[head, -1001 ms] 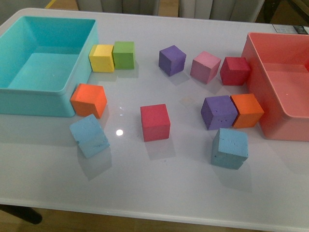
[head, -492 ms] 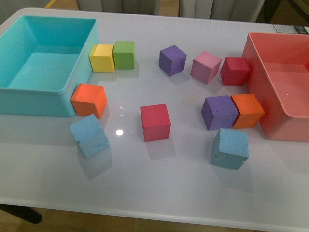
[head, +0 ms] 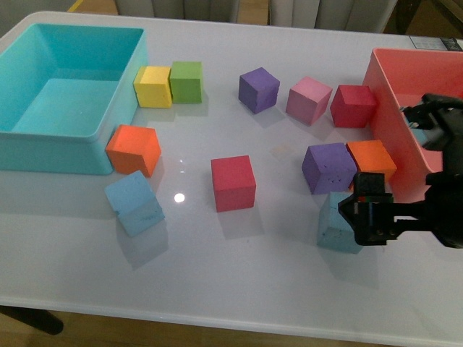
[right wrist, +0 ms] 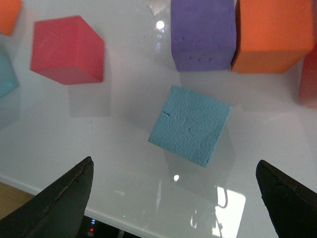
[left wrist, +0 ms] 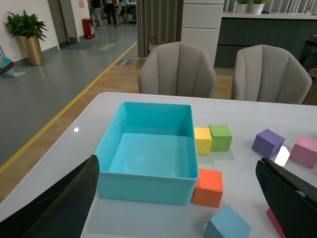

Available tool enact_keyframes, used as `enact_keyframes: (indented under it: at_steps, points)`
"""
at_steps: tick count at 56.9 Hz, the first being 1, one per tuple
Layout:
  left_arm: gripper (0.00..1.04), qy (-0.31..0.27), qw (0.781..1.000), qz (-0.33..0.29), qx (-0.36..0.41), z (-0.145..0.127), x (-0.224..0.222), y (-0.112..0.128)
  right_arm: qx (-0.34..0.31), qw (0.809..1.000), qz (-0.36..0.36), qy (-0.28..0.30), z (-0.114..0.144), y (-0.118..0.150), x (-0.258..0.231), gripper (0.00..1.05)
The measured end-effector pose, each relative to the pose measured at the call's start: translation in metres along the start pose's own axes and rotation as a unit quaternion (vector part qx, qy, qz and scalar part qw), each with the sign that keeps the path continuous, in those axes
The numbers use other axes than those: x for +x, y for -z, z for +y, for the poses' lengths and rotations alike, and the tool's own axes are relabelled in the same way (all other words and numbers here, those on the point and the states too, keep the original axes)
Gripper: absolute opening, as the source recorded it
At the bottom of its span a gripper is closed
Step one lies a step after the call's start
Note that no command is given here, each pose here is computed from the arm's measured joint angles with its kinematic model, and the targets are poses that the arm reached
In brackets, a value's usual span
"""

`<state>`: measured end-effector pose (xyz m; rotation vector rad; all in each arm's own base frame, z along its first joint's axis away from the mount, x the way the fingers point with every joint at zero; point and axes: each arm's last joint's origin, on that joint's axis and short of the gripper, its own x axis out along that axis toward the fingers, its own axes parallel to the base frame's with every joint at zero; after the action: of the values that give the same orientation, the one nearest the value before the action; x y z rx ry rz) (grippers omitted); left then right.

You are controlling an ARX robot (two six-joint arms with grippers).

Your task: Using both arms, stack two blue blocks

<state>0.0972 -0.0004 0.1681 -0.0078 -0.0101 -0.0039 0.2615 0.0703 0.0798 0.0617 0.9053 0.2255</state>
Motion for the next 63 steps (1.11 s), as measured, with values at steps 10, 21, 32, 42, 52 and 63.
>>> enact_keyframes:
  at_steps: [10,21,32,42,52,63]
  points:
    - [0.96,0.000,1.000,0.000,0.000,0.000,0.000,0.000,0.058,0.998,0.028,0.027,0.000,0.000,0.026,0.96]
    - [0.96,0.000,1.000,0.000,0.000,0.000,0.000,0.000,0.101,0.993,0.044,0.040,0.001,-0.002,0.043,0.96]
    - [0.96,0.000,1.000,0.000,0.000,0.000,0.000,0.000,0.113,0.991,0.056,0.052,0.003,-0.002,0.063,0.96]
    - [0.96,0.000,1.000,0.000,0.000,0.000,0.000,0.000,0.109,0.990,0.063,0.059,0.005,-0.003,0.074,0.96]
    - [0.96,0.000,1.000,0.000,0.000,0.000,0.000,0.000,0.101,0.991,0.066,0.065,0.008,-0.003,0.079,0.96]
    - [0.96,0.000,1.000,0.000,0.000,0.000,0.000,0.000,0.102,0.990,0.076,0.065,0.008,0.002,0.078,0.68]
